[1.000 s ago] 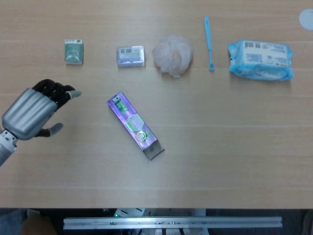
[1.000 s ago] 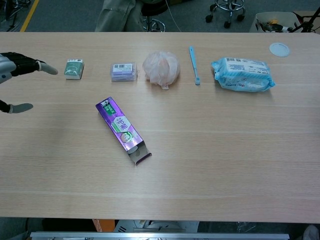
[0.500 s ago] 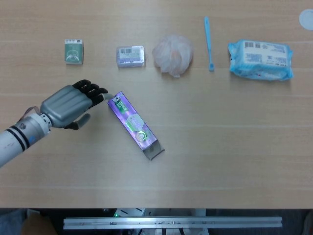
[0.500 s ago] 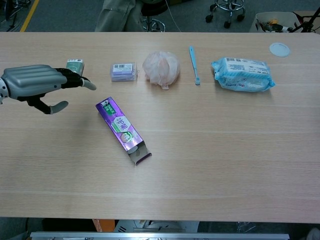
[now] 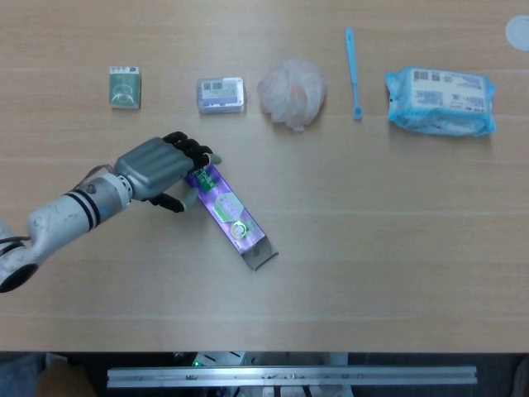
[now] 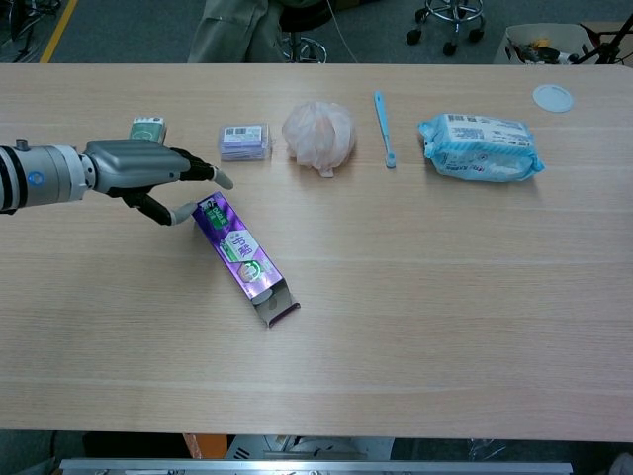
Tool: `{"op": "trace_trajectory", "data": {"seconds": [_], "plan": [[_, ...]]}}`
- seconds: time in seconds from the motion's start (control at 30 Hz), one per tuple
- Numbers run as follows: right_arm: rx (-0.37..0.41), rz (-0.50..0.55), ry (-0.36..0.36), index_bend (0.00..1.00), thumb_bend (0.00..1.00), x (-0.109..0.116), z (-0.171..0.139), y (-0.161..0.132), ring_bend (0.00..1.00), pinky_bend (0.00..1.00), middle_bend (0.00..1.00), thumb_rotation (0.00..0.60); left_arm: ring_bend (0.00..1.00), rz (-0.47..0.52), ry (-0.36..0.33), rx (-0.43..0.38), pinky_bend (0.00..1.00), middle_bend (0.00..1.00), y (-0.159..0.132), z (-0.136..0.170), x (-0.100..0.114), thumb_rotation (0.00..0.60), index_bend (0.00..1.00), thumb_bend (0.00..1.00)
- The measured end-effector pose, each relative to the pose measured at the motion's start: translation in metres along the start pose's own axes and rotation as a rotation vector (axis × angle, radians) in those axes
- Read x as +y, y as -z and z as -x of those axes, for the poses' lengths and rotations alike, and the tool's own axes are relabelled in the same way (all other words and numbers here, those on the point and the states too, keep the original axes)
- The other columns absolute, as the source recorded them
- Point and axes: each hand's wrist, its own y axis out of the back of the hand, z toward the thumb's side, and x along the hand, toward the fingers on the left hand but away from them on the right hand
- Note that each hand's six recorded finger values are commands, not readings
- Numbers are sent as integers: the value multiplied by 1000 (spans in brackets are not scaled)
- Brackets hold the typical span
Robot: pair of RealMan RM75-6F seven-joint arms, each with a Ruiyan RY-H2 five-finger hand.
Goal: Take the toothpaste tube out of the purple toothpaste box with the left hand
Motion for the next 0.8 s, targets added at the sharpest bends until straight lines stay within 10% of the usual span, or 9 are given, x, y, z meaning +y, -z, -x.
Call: {"op": "trace_trajectory", "data": {"seconds": [0.8], "plan": [[-11, 12, 19, 318, 207, 3, -8, 6, 424, 413, 410, 600, 83, -55, 87, 83, 72, 194, 15, -7, -25, 219, 122, 573]]}}
